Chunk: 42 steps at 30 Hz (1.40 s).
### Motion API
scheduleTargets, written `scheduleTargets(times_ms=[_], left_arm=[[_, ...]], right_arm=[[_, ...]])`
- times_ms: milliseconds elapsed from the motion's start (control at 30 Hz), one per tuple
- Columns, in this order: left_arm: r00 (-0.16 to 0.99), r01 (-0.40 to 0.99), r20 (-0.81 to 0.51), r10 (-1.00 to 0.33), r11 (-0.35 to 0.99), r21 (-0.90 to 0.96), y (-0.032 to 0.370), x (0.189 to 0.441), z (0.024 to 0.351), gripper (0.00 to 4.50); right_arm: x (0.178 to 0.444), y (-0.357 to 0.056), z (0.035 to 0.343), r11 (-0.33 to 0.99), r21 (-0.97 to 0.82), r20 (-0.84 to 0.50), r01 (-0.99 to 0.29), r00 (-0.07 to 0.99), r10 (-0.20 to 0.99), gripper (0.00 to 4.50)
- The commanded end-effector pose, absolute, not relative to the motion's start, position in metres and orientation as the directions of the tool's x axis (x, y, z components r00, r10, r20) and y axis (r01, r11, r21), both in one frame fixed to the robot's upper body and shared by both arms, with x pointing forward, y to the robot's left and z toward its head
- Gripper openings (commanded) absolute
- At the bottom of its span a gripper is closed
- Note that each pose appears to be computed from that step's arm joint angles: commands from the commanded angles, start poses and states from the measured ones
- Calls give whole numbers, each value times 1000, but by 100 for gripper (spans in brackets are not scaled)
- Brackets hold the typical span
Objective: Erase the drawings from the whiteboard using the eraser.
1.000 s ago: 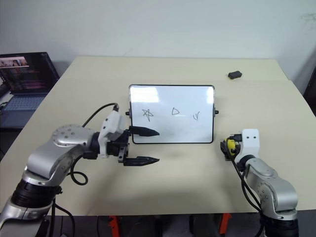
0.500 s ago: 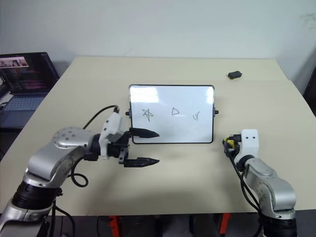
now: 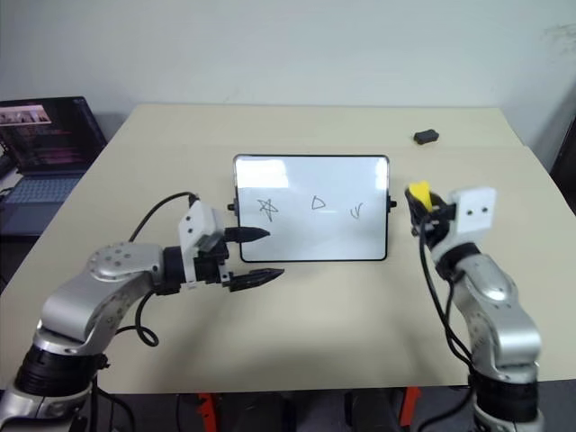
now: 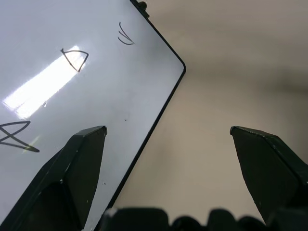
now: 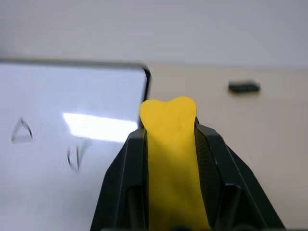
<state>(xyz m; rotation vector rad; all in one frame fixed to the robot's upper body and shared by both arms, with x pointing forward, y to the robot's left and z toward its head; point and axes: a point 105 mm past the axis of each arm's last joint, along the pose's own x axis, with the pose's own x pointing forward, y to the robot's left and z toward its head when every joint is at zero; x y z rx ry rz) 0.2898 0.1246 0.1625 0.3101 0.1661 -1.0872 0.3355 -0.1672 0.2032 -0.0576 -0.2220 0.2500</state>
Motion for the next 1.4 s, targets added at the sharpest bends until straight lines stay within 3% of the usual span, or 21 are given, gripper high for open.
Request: scheduleTargets(times_ms=[33,333,533,767,867,1000,1133,1233,1400], left_arm=[[447,892,-253,-858,404,205,117,285,177,450],[421,905,-274,-865,380,192,113,278,172,450],[424,904,-278,-862,384,190,117,277,168,450],[420,906,-278,-864,380,189,119,278,164,450],[418,906,-280,-864,378,188,120,278,164,450],[415,908,-281,-865,375,188,118,278,165,450],[412,909,-283,-866,371,188,117,277,166,450],[409,911,-284,-867,367,189,115,277,168,450],[408,911,-282,-868,365,194,113,277,172,450]], right_arm=[[349,-151,220,960,-140,317,-243,907,276,99],[376,-113,198,928,-222,315,-298,879,358,99],[373,-100,148,874,-294,150,-386,885,441,99],[348,-86,80,790,-277,-131,-547,836,533,99],[345,-82,92,781,-294,-79,-550,829,554,99],[348,-78,145,803,-310,140,-509,811,568,99],[357,-90,186,861,-286,294,-420,817,496,99],[372,-106,188,885,-334,273,-323,866,419,99],[383,-120,149,876,-376,90,-304,928,361,99]])
